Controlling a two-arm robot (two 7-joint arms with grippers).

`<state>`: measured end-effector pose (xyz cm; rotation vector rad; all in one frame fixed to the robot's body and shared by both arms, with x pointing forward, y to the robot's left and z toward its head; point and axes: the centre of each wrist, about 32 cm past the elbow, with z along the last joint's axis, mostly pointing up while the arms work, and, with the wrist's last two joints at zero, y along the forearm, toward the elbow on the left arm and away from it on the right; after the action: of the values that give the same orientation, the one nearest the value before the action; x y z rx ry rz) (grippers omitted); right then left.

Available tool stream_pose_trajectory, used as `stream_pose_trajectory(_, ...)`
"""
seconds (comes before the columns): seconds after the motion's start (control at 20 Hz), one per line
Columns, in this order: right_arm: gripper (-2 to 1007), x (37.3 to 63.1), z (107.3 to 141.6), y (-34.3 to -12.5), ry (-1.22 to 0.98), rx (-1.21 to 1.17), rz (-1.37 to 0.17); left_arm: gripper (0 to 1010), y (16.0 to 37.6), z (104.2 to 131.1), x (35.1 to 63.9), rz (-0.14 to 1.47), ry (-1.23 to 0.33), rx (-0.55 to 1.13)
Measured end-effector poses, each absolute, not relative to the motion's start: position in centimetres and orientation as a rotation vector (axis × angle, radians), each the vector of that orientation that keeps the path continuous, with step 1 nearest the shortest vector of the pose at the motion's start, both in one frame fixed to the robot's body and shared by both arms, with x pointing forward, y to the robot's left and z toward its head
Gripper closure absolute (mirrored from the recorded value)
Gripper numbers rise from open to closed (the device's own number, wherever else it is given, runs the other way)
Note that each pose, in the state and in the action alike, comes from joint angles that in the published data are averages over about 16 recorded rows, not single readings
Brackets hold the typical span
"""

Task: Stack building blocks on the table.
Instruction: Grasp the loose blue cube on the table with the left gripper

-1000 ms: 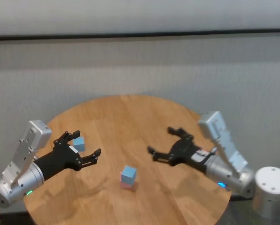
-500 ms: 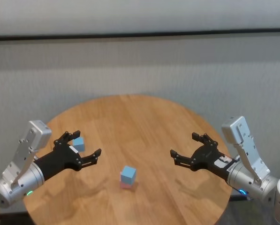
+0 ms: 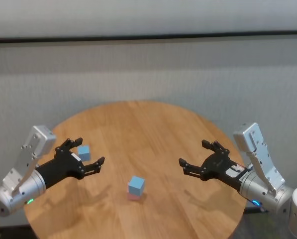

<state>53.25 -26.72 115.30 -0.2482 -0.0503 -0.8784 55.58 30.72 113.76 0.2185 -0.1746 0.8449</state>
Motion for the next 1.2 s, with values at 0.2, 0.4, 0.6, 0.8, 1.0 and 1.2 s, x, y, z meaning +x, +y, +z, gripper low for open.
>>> stream_pose_trajectory(0.2, 4, 53.3, 115.3, -26.7, -0.052, -0.247, -0.876, 11, 31.1, 113.7, 56.5, 0.857, -0.17, 0.24)
stream_pose_trajectory(0.4, 4, 53.4, 115.3, -26.6, -0.053, -0.246, -0.875, 11, 31.6, 113.4, 57.6, 0.869, -0.159, 0.256)
stream_pose_trajectory(0.6, 4, 53.4, 115.3, -26.6, -0.054, -0.246, -0.873, 11, 31.9, 113.0, 58.7, 0.876, -0.145, 0.264)
stream_pose_trajectory(0.8, 4, 53.4, 115.3, -26.6, -0.054, -0.245, -0.873, 11, 32.0, 112.4, 59.6, 0.878, -0.131, 0.264)
stream_pose_trajectory(1.0, 4, 53.4, 115.3, -26.6, -0.055, -0.245, -0.872, 11, 32.0, 111.9, 60.3, 0.876, -0.115, 0.259)
stream_pose_trajectory(1.2, 4, 53.4, 115.3, -26.5, -0.055, -0.245, -0.871, 11, 31.8, 111.4, 60.8, 0.875, -0.1, 0.253)
